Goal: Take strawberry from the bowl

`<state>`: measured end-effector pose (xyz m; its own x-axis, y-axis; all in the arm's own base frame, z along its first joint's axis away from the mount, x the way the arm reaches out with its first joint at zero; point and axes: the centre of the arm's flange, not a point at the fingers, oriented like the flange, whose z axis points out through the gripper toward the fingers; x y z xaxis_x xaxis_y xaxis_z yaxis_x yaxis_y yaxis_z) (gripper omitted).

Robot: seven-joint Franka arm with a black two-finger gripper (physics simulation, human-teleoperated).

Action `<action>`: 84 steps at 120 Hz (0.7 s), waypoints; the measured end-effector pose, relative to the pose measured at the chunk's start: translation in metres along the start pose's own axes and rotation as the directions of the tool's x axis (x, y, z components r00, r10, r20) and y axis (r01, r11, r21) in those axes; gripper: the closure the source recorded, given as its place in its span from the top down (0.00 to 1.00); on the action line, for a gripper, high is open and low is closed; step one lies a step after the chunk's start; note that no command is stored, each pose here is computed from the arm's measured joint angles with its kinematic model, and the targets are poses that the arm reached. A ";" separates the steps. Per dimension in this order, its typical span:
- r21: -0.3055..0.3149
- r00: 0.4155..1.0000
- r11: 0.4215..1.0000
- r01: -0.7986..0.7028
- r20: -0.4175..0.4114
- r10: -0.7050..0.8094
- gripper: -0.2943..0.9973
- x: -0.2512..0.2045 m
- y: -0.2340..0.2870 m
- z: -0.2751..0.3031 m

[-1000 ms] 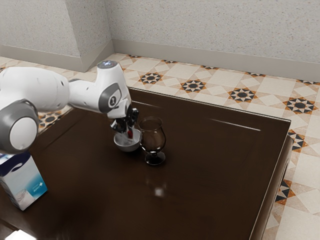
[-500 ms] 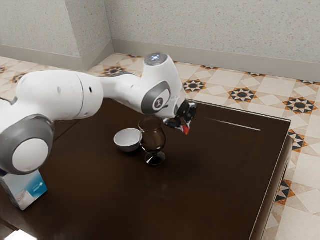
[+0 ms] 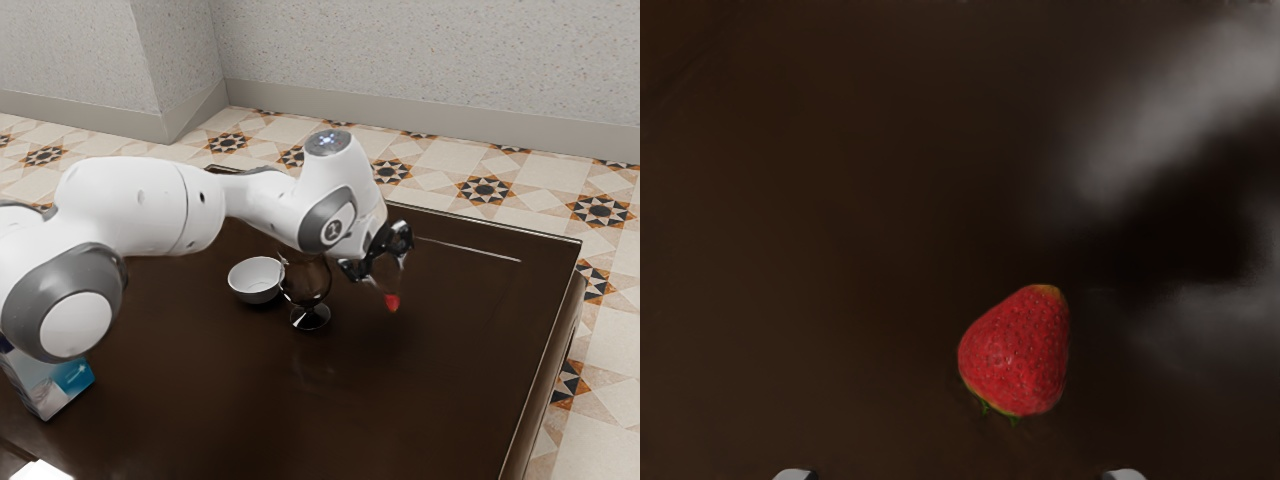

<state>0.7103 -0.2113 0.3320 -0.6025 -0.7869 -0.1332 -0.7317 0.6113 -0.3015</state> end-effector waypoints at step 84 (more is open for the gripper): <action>-0.147 0.227 0.194 0.970 0.261 -0.938 0.76 -0.141 0.247 -0.391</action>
<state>0.4906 0.0837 0.6456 0.6328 -0.7743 0.0067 -0.7732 -0.6323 -0.0484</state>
